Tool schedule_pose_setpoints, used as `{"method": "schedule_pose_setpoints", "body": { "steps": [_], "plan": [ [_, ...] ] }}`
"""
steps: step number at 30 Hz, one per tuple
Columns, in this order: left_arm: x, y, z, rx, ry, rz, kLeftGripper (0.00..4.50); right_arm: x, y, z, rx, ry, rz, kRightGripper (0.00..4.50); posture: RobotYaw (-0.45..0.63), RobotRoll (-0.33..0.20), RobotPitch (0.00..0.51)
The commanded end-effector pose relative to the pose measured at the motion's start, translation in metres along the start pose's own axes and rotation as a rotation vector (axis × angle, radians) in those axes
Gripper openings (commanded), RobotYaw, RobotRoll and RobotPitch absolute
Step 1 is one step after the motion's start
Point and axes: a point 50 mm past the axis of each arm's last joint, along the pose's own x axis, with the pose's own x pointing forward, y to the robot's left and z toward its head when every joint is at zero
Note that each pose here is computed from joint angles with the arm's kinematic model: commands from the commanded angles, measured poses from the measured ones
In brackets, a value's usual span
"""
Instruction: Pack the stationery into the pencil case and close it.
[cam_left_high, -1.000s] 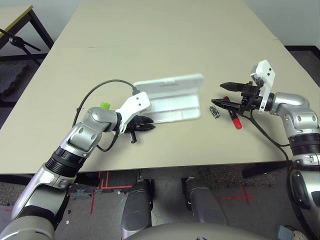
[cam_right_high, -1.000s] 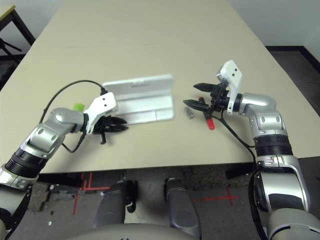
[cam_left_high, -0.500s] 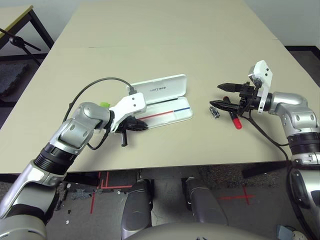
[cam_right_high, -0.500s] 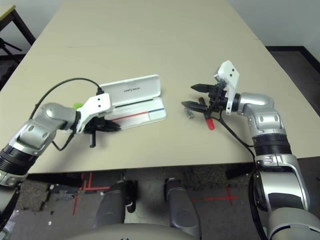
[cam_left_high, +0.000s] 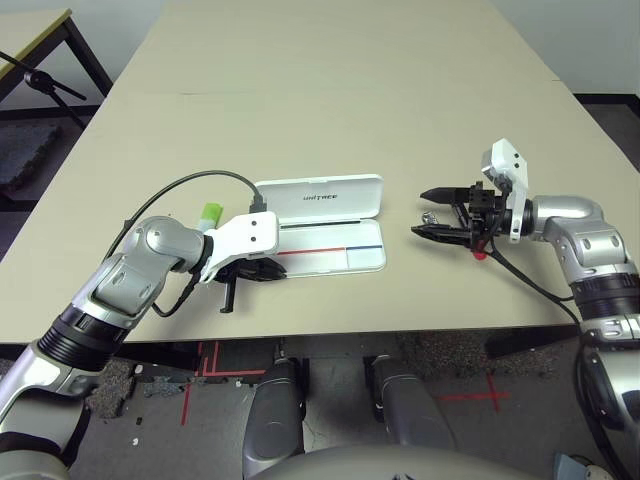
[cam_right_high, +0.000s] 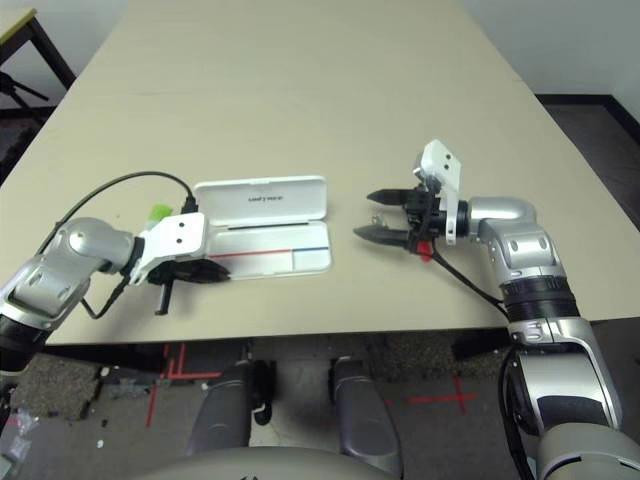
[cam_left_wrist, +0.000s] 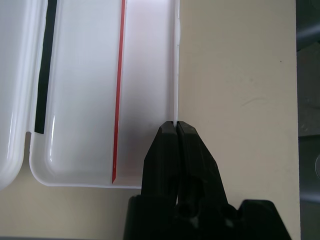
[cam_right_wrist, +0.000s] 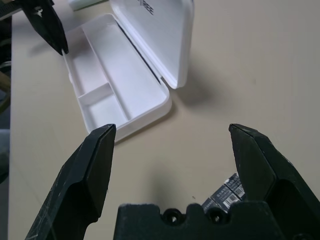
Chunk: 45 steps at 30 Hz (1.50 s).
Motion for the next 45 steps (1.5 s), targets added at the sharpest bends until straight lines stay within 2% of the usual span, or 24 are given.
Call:
{"method": "schedule_pose_setpoints", "body": {
  "steps": [1, 7, 8, 11, 20, 24, 28, 32, 36, 40, 45],
  "plan": [
    [0.003, -0.003, -0.002, -0.005, -0.004, -0.011, 0.02, -0.001, 0.004, -0.002, 0.001, 0.019, 0.022, 4.50, -0.01, 0.000, 0.152],
    [0.001, 0.000, 0.000, 0.013, 0.003, 0.036, 0.02, 0.000, 0.004, -0.003, 0.000, 0.024, 0.024, 4.50, -0.01, 0.000, 0.153],
    [-0.001, 0.001, 0.003, 0.030, 0.001, 0.045, 0.23, 0.000, 0.004, -0.003, 0.000, 0.024, 0.025, 4.50, 0.00, 0.000, 0.152],
    [-0.011, -0.001, 0.015, 0.068, -0.025, 0.056, 1.04, -0.001, 0.004, -0.001, 0.012, 0.015, 0.034, 4.50, 0.00, 0.000, 0.152],
    [-0.055, -0.003, 0.051, 0.116, -0.143, 0.147, 4.47, -0.008, 0.003, 0.010, 0.036, -0.020, 0.051, 4.50, 0.01, 0.000, 0.151],
    [-0.070, 0.000, 0.059, 0.110, -0.189, 0.201, 4.47, -0.011, 0.001, 0.033, 0.129, -0.225, 0.014, 4.50, 0.01, 0.000, 0.153],
    [-0.077, 0.003, 0.061, 0.099, -0.200, 0.226, 4.47, -0.015, -0.004, 0.047, 0.226, -0.305, -0.129, 4.50, 0.00, 0.000, 0.156],
    [-0.074, 0.003, 0.059, 0.090, -0.200, 0.225, 4.47, -0.020, -0.010, 0.064, 0.346, -0.378, -0.323, 4.50, -0.01, 0.000, 0.160],
    [-0.071, 0.003, 0.059, 0.083, -0.205, 0.224, 4.47, -0.026, -0.016, 0.064, 0.439, -0.322, -0.506, 4.50, -0.03, 0.000, 0.164],
    [-0.073, 0.008, 0.057, 0.076, -0.197, 0.247, 4.47, -0.034, -0.019, 0.046, 0.478, -0.122, -0.686, 4.50, -0.04, 0.000, 0.167],
    [-0.076, 0.012, 0.057, 0.081, -0.194, 0.254, 4.47, -0.041, -0.016, 0.025, 0.522, 0.048, -0.740, 4.50, -0.05, 0.000, 0.169]
  ]
}}
